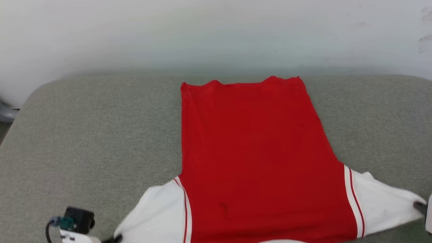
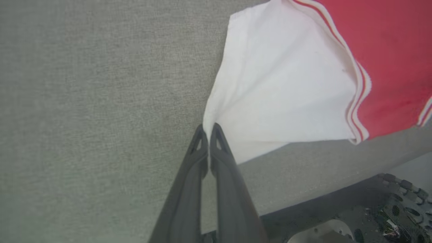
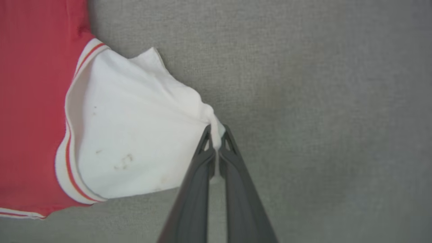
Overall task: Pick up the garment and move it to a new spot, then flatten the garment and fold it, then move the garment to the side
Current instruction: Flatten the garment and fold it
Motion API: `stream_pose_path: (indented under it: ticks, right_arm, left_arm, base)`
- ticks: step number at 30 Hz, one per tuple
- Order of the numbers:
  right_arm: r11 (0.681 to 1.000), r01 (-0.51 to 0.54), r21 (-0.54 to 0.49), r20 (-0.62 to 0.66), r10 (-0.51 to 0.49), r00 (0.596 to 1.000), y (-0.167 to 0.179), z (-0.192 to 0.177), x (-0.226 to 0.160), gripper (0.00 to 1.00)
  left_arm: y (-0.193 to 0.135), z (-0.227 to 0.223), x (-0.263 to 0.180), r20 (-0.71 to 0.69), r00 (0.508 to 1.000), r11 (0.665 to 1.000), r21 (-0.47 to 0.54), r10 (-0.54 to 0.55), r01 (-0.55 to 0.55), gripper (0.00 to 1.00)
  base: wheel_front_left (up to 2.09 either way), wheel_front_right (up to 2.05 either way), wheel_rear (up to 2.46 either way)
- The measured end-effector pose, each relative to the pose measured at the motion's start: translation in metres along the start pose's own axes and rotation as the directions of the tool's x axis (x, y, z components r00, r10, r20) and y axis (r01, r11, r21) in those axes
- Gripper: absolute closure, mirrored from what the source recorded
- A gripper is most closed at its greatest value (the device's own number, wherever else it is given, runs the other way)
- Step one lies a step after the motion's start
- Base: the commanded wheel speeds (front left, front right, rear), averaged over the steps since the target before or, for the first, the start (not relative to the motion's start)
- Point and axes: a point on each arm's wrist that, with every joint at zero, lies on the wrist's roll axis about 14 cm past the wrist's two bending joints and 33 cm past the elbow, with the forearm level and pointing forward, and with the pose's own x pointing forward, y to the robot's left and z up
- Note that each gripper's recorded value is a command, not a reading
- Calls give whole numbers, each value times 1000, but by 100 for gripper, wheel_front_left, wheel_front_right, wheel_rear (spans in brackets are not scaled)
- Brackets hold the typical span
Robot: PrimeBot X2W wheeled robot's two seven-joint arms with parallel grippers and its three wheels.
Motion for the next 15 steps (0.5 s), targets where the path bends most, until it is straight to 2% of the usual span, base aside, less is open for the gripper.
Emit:
stream_pose_path:
  ticks: [4,7,15]
  right_arm:
    - [1000,10,24,-81,-8,997,-7,-33,-8,100]
    - [999,13,33,-134,-9,991,-8,-52,-12,100]
    - [1000,16,19,-139,-13,990,-6,-49,-14,100]
  left_arm:
    - [-16,-28,-11,-68,997,998,-54,-46,42,100]
    - [-22,-32,-14,-74,995,996,-72,-62,57,100]
    - [-44,-22,-10,-57,991,989,-83,-124,119,100]
  base:
    - [0,0,0]
    - [0,0,0]
    - [0,0,0]
